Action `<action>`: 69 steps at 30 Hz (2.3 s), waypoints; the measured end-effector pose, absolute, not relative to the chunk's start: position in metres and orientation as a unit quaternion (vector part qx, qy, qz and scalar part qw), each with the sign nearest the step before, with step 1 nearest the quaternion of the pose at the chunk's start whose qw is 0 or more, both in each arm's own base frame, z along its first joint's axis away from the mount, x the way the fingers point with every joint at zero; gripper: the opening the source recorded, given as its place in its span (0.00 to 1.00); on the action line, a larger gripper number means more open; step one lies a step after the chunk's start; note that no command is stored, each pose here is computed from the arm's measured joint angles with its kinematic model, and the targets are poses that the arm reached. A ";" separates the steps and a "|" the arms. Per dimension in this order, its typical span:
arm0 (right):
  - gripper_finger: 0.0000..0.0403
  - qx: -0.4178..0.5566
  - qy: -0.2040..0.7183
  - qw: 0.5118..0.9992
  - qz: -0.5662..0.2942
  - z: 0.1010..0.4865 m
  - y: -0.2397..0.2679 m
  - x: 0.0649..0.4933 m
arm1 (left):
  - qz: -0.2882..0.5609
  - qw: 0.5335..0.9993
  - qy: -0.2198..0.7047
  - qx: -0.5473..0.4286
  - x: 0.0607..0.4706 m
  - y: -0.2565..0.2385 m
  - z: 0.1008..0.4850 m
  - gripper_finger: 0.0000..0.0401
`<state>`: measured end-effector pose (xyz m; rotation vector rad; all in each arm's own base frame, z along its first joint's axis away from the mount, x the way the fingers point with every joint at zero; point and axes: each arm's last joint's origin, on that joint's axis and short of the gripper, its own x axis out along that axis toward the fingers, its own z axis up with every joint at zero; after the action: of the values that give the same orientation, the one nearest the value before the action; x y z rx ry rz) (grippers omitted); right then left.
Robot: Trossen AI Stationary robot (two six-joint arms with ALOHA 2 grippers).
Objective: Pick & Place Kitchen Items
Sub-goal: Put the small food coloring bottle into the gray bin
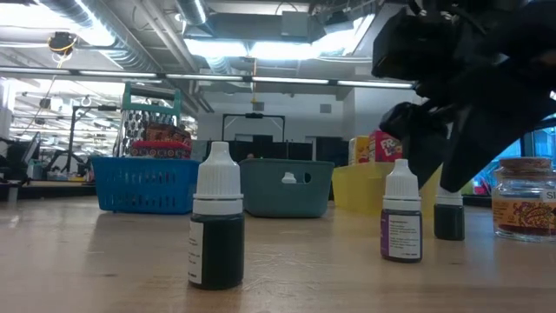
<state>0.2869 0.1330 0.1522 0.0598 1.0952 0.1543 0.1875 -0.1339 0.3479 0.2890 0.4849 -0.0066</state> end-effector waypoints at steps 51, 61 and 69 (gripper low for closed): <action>0.67 0.067 0.549 0.832 0.044 0.128 0.141 0.289 | -0.007 0.953 0.259 0.155 0.185 -0.132 0.344 0.62; 0.67 0.054 0.558 0.827 0.041 0.132 0.141 0.291 | -0.007 0.953 0.259 0.155 0.185 -0.132 0.344 0.62; 0.67 0.045 0.569 0.820 0.038 0.145 0.144 0.296 | -0.007 0.953 0.259 0.155 0.185 -0.132 0.344 0.62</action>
<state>0.2961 0.1438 0.1450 0.0948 1.2109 0.0812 0.1853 -0.1324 0.3443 0.3145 0.5260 -0.0136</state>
